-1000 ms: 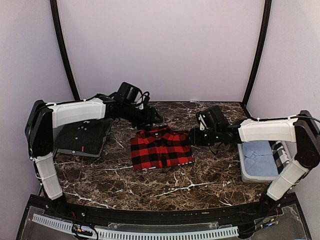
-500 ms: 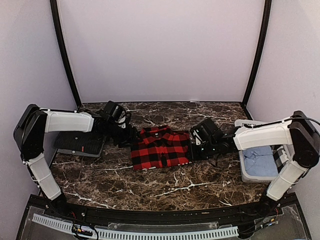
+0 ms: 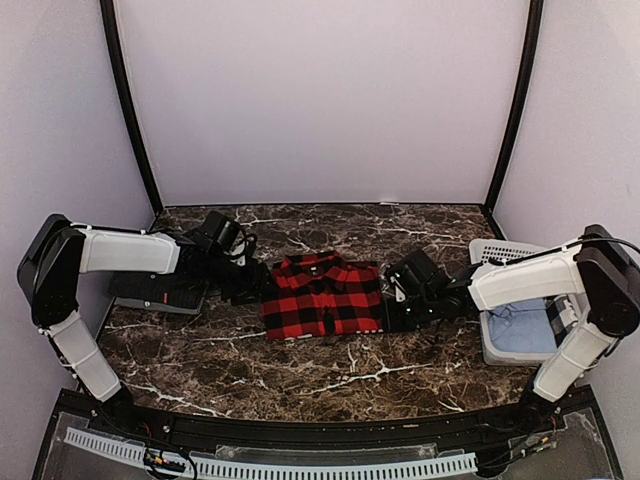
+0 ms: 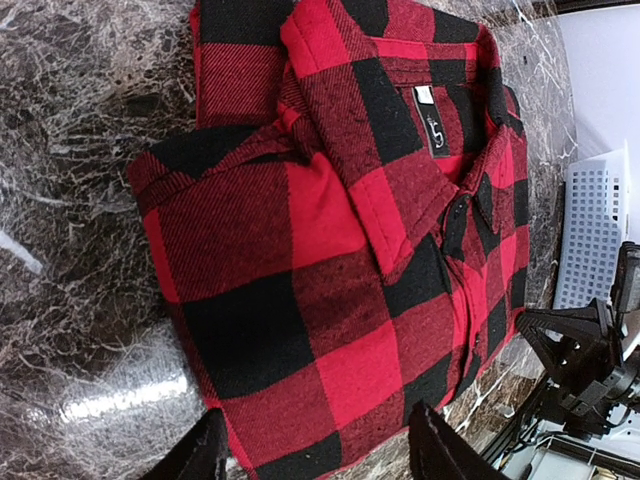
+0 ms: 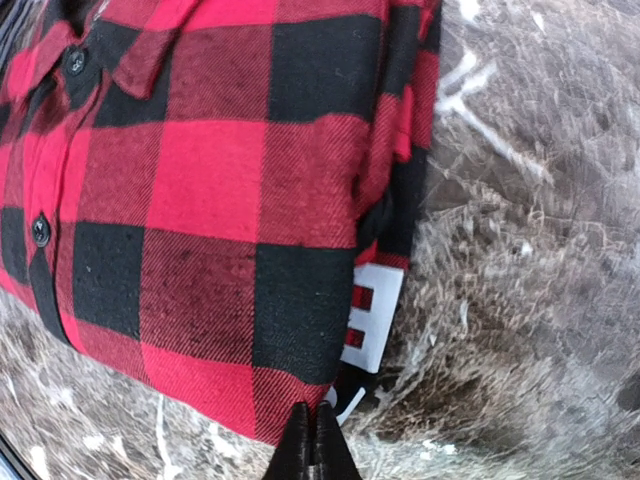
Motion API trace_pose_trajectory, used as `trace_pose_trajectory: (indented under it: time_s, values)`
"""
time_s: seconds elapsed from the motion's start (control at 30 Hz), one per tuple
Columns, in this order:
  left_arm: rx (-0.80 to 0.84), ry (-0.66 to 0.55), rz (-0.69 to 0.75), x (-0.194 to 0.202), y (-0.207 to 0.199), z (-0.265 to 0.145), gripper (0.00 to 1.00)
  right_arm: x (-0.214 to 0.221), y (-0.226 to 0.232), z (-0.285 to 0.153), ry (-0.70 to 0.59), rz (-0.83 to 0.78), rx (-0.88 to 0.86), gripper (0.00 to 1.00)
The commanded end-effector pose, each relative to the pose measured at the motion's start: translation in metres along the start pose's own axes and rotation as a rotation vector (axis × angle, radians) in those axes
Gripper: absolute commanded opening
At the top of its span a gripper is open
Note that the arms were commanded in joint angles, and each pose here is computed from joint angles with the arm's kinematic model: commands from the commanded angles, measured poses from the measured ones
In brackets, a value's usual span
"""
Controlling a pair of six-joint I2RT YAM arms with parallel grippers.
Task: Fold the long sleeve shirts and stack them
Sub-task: Smooth out the square-folded shirt at the center of the board.
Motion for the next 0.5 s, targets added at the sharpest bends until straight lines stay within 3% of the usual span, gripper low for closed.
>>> trace_pose_trajectory:
  time_s: [0.0, 0.3, 0.47]
  values:
    - [0.041, -0.018, 0.002, 0.000, -0.007, -0.012, 0.60, 0.024, -0.003, 0.004, 0.021, 0.024, -0.016, 0.00]
    - [0.043, -0.023, 0.016, -0.008, -0.014, -0.008, 0.57, 0.044, -0.010, 0.003, 0.007, 0.062, -0.030, 0.01]
    - [0.017, -0.041, 0.037, -0.018, -0.018, -0.003, 0.53, 0.008, -0.003, -0.026, -0.083, 0.028, -0.018, 0.28]
Point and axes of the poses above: each gripper's point midway between its finger pads, its own z axis out along the fingers, its own y axis along the line the jaws close on, x = y × z, the point moved 8 cm from there along -z, back along the fingers, and after that the axes turned 14 degrees about -z, right-handed, at the moved point
